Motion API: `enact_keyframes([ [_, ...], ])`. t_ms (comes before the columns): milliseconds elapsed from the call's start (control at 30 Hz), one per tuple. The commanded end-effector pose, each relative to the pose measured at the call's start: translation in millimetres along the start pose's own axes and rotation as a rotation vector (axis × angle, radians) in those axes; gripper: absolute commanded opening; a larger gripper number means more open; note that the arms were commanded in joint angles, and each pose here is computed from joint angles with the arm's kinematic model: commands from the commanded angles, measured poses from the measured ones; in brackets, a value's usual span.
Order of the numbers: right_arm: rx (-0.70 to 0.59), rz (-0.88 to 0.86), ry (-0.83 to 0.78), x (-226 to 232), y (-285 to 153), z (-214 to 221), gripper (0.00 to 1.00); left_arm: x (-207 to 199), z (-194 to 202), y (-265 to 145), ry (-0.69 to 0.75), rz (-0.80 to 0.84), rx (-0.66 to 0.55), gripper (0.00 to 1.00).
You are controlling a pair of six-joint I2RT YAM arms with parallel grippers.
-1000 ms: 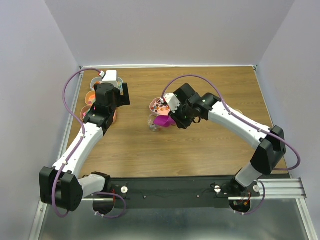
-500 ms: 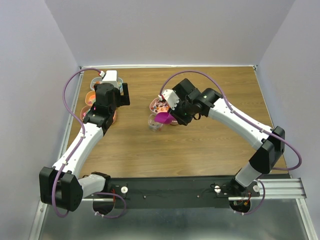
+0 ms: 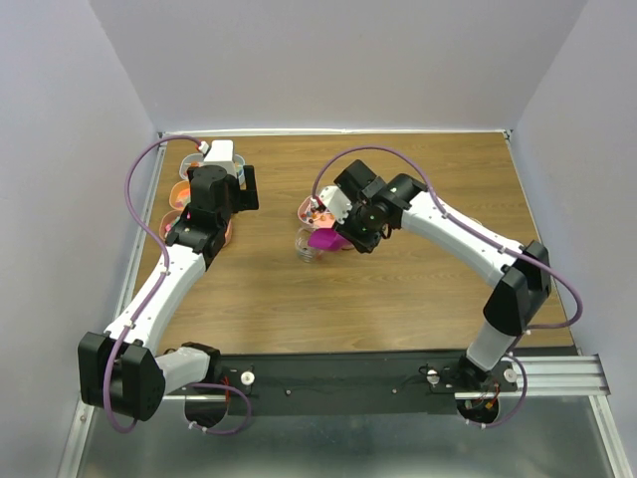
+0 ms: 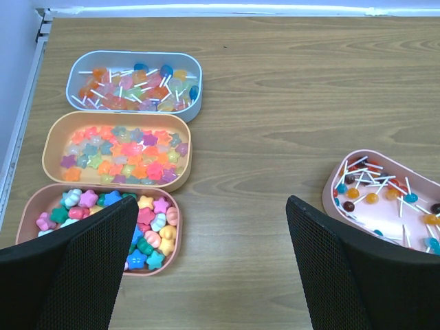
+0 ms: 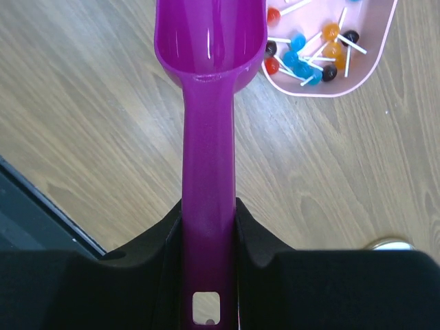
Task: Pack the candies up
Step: Place the fake candies in the packing bottle.
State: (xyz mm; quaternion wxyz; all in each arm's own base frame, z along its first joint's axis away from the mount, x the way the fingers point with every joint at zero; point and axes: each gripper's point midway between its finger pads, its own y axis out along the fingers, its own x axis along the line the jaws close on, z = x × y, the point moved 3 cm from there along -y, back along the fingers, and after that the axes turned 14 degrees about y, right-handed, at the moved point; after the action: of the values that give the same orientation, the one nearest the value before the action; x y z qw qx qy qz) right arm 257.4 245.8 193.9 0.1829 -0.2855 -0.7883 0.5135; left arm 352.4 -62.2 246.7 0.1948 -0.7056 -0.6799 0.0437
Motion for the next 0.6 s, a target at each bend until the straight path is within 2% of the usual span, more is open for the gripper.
enact_keyframes([
  [0, 0.061, 0.056, -0.017, -4.0, -3.0, 3.6, 0.01, 0.8, -0.5, 2.9, 0.008, 0.007, -0.013, 0.95],
  [133, -0.027, 0.013, -0.026, 2.0, -14.5, -6.2, 0.01, -0.4, -0.8, 2.4, 0.008, 0.016, -0.014, 0.95],
  [300, -0.223, 0.003, -0.041, 5.3, -23.3, -15.8, 0.01, -5.9, -2.5, 2.4, 0.003, 0.052, -0.025, 0.95],
  [367, -0.382, -0.002, -0.042, 8.1, -40.5, -30.7, 0.01, -13.1, -5.1, 0.7, -0.002, 0.105, -0.043, 0.95],
  [400, -0.379, -0.005, -0.037, 8.6, -29.3, -19.9, 0.01, -17.4, -5.0, 0.1, -0.002, 0.134, -0.048, 0.95],
  [500, -0.533, -0.004, -0.033, 10.6, -41.1, -28.1, 0.01, -40.1, -11.6, -6.0, -0.005, 0.294, -0.099, 0.95],
  [567, -0.556, 0.002, -0.026, 10.1, -36.8, -20.4, 0.01, -56.6, -17.6, -11.7, -0.008, 0.411, -0.140, 0.95],
])
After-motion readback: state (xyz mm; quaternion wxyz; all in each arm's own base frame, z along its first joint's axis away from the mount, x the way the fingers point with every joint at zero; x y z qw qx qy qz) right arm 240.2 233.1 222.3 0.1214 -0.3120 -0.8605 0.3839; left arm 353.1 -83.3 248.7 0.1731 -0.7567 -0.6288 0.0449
